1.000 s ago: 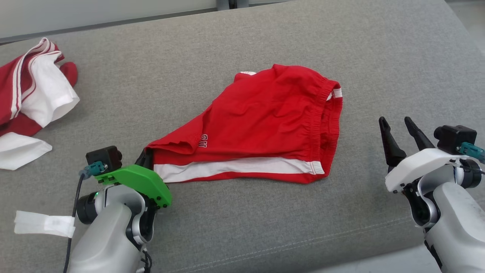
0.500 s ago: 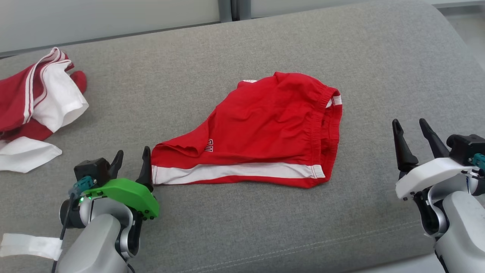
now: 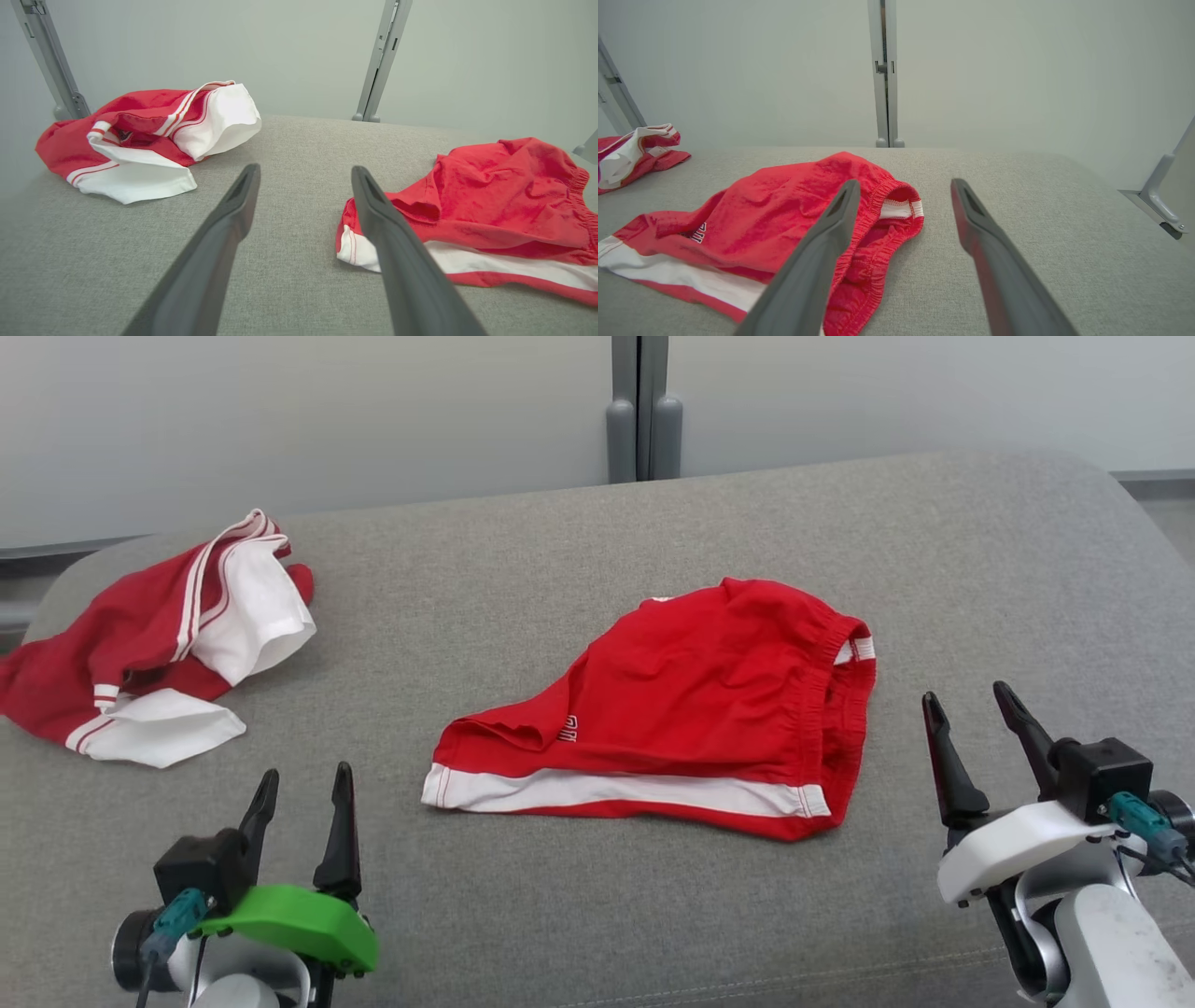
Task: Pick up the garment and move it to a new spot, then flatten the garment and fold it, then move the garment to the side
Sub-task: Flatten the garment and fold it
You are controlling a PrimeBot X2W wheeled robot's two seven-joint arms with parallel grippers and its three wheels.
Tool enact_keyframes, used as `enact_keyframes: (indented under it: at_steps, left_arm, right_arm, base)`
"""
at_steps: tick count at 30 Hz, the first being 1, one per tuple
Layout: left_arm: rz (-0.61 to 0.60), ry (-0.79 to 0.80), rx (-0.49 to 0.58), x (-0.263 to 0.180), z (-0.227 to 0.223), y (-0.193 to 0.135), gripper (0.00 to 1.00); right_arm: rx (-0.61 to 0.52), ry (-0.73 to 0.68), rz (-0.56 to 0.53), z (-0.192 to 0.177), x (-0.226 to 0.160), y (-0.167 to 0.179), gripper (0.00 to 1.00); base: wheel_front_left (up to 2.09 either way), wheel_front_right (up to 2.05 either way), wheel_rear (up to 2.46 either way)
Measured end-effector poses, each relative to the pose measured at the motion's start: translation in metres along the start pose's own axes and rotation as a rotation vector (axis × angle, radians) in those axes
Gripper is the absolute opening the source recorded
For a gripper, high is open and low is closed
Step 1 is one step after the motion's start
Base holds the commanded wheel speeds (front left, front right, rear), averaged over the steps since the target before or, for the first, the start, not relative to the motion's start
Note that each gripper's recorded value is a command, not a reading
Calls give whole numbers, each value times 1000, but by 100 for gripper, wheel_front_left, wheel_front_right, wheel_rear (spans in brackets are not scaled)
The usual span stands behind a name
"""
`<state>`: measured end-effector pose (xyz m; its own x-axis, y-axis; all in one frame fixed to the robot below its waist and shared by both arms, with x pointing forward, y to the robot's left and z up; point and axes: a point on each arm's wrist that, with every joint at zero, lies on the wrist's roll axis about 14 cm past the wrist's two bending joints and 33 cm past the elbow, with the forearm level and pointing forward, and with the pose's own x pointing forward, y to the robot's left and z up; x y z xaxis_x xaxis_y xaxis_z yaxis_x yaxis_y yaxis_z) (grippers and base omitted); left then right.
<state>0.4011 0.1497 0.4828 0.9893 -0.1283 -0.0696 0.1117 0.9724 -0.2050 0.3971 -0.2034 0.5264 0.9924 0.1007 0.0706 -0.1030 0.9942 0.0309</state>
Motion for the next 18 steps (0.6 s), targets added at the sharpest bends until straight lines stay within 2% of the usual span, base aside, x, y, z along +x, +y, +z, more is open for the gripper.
enact_keyframes:
  at_steps: [8, 18]
  left_arm:
    - [80, -65, 20, -40, 17, 21, 100]
    - [137, -56, -5, -68, 17, 33, 100]
  right_arm:
    - [-4, -37, 55, 16, -14, 37, 100]
    - [11, -20, 41, 10, -33, 43, 100]
  base:
    - [0, 0, 0]
    - [0, 0, 0]
